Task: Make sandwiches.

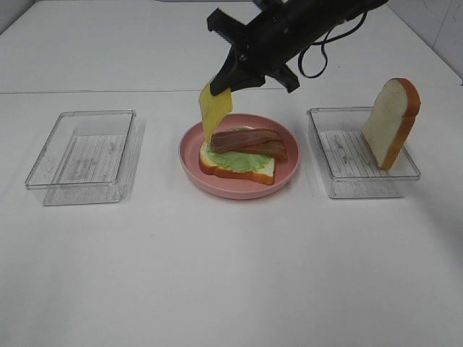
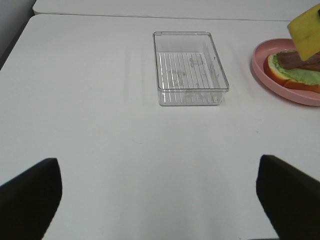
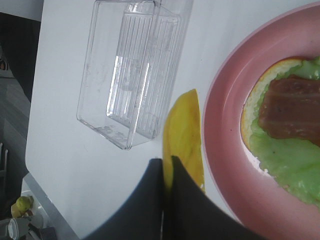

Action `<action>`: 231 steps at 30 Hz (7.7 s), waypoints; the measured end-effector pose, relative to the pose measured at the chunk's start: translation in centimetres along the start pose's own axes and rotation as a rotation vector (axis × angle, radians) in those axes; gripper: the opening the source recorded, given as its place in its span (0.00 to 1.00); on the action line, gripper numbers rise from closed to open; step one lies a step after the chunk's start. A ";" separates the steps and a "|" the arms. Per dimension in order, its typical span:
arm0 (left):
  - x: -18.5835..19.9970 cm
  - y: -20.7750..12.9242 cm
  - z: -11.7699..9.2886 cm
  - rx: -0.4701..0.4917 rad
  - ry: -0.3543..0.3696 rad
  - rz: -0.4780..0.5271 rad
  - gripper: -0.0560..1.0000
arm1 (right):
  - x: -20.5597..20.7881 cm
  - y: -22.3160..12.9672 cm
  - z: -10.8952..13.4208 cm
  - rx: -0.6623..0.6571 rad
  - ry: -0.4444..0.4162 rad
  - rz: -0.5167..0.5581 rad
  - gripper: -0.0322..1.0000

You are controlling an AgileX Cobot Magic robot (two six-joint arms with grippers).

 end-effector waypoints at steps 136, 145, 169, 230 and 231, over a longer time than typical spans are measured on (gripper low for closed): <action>0.0 0.0 0.0 0.000 0.000 0.000 0.99 | 14.9 1.4 -1.7 -0.046 -0.159 -0.140 0.19; 0.0 0.0 0.0 0.000 0.000 0.000 0.99 | 6.8 1.2 -2.4 -0.116 -0.146 -0.240 0.19; 0.0 0.0 0.0 0.000 0.000 0.000 0.99 | -1.6 -1.1 -5.5 -0.197 -0.114 -0.069 0.19; 0.0 0.0 0.0 0.000 0.000 0.000 0.99 | 16.9 -3.2 -11.7 -0.140 -0.746 -0.018 0.97; 0.0 0.0 0.0 0.000 0.000 0.000 0.99 | 16.9 -3.6 -11.7 -0.148 -0.751 0.013 0.97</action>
Point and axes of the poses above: a point on each arm's last joint axis where the gripper is mounted, x pointing back along that axis away from the gripper, z along the wrist's bending axis when the last joint is at zero, y = z × x, the point moved 4 cm from there along -x, pointing out along that axis toward the gripper, and after that the axes turned 3 degrees about x, right-handed, at the moved point
